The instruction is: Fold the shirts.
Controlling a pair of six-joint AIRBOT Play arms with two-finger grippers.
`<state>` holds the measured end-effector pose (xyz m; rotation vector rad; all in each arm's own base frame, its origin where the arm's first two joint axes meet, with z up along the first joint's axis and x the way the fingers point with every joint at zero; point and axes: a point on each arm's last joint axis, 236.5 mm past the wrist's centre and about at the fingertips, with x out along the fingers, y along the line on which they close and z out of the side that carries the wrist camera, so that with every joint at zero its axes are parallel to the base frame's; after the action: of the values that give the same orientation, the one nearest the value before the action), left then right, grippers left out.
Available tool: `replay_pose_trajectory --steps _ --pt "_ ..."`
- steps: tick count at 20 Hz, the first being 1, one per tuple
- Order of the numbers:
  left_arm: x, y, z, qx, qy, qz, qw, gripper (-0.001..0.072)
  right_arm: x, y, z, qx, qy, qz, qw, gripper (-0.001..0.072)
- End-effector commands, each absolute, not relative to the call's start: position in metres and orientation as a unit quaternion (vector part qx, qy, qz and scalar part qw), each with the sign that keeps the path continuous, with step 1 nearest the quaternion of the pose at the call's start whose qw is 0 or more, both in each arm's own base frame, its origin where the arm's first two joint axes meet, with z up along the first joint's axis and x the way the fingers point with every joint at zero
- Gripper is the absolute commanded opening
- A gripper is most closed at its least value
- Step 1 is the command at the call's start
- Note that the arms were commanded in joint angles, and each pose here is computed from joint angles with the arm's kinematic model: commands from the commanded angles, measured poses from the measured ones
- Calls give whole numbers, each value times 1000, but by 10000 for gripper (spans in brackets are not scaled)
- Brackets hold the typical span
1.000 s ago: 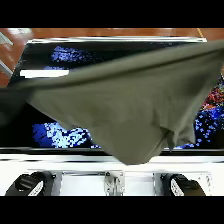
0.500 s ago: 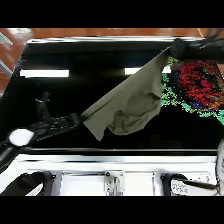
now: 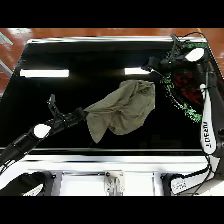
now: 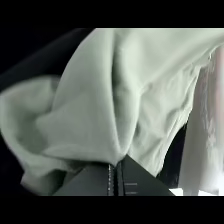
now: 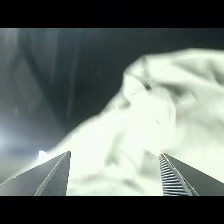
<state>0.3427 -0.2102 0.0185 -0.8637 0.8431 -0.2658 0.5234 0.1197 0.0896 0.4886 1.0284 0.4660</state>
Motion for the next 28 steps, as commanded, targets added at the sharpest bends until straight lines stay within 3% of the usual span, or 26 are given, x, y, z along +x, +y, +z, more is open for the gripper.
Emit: replay_pose_trajectory --steps 1,5,11,15,25,26,28 --pt "363 -197 34 -391 362 -125 837 38 453 78 76 177 594 212 755 653" --pt "363 -195 34 -392 366 -123 835 38 364 72 33 167 704 195 662 653" --pt "345 -207 23 -347 404 -158 832 38 289 136 -63 254 731 156 613 659" --pt "338 -211 19 -343 418 -165 825 38 277 166 -97 264 721 143 624 659" --pt "323 -218 12 -305 442 -197 821 38 312 205 -120 335 677 112 646 653" --pt "323 -218 12 -305 442 -197 821 38 320 206 -119 346 666 108 652 550" --pt "323 -218 12 -305 441 -196 821 38 328 207 -117 358 652 102 660 219"
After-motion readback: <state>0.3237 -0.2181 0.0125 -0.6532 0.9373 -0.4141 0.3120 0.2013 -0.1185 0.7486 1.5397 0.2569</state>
